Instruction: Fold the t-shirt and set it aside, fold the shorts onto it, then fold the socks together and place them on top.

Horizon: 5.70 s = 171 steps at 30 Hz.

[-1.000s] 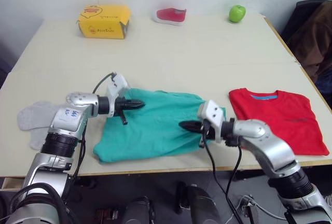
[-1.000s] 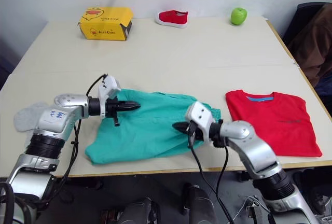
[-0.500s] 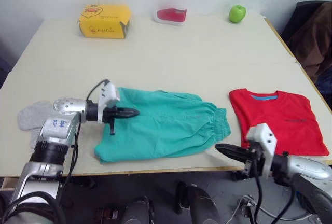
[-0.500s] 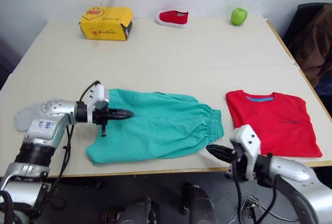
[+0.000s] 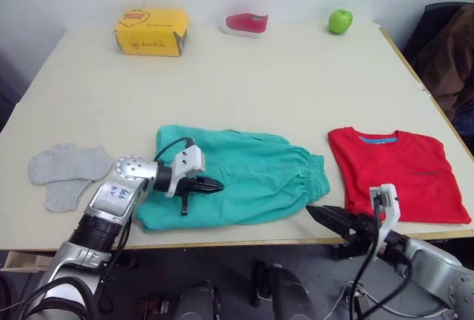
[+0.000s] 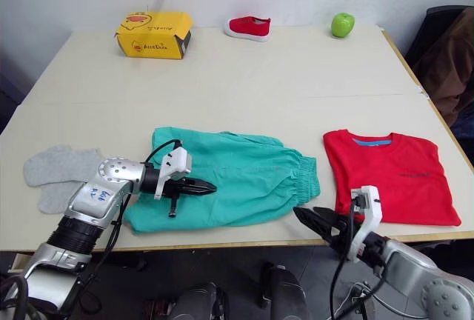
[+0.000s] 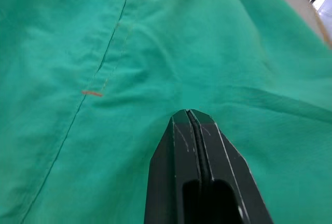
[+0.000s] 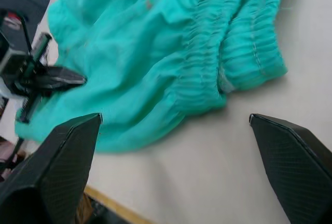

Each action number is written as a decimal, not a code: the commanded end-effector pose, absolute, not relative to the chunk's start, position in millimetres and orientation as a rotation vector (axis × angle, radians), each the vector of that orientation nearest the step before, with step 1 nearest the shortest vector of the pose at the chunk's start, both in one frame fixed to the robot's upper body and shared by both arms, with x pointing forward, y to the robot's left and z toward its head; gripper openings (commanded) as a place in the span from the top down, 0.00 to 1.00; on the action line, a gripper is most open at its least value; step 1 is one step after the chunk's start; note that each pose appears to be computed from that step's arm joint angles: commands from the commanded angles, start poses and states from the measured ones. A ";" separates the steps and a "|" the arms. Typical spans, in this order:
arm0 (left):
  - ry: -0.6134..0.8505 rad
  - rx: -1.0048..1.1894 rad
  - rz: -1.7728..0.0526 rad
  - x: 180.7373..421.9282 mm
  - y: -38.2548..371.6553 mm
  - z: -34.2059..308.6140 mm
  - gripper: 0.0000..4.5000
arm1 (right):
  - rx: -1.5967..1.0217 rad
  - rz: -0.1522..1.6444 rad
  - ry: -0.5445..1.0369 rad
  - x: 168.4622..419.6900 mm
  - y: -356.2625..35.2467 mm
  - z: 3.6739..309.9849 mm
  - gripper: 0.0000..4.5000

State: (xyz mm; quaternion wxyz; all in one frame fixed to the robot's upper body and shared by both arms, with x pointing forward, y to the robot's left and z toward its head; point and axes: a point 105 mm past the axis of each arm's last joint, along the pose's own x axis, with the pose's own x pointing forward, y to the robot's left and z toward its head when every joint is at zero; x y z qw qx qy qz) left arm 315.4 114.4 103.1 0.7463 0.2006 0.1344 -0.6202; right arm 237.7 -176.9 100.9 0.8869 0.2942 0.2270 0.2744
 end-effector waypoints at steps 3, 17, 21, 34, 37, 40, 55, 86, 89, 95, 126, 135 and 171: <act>0.245 0.504 -1.343 319.5 109.3 105.0 1.00 | 0.686 0.582 0.567 249.9 -160.3 80.8 0.01; 0.280 0.498 -1.277 317.4 121.4 88.2 1.00 | 0.599 0.668 0.410 275.7 -122.4 119.6 0.62; 0.298 0.491 -1.249 317.0 125.8 82.0 1.00 | 0.504 0.797 0.339 269.0 -108.6 147.2 0.94; 0.157 0.346 -1.007 323.4 169.9 170.4 1.00 | 0.225 1.449 0.237 260.5 -3.9 217.1 0.99; 0.200 0.351 -0.981 309.9 180.3 170.0 1.00 | 0.154 1.451 0.267 272.1 0.0 208.6 0.99; 0.261 0.394 -0.991 301.4 178.3 146.4 1.00 | 0.134 1.413 0.298 284.1 -5.0 197.1 0.99; 0.276 0.471 -1.089 329.6 149.5 120.8 1.00 | 0.048 0.996 0.432 271.4 -113.5 135.4 0.99; 0.221 0.535 -1.175 347.2 127.3 123.9 1.00 | 1.136 0.576 0.650 302.3 -87.5 115.6 0.01; 0.219 0.529 -1.170 346.4 127.2 124.4 1.00 | 1.179 0.565 0.587 318.8 -86.5 123.0 0.01; 0.243 0.541 -1.166 342.7 130.2 116.4 1.00 | 1.042 0.642 0.450 323.4 -88.9 139.8 0.22; 0.132 0.305 -0.684 302.3 249.4 219.2 1.00 | -0.016 1.467 0.195 306.9 75.1 192.7 1.00; 0.106 0.337 -0.494 324.4 285.8 224.9 1.00 | 0.061 1.700 0.142 270.7 100.8 229.1 0.59; 0.214 0.276 -1.092 288.5 175.3 200.5 1.00 | -0.117 1.556 0.200 285.9 73.6 160.3 0.59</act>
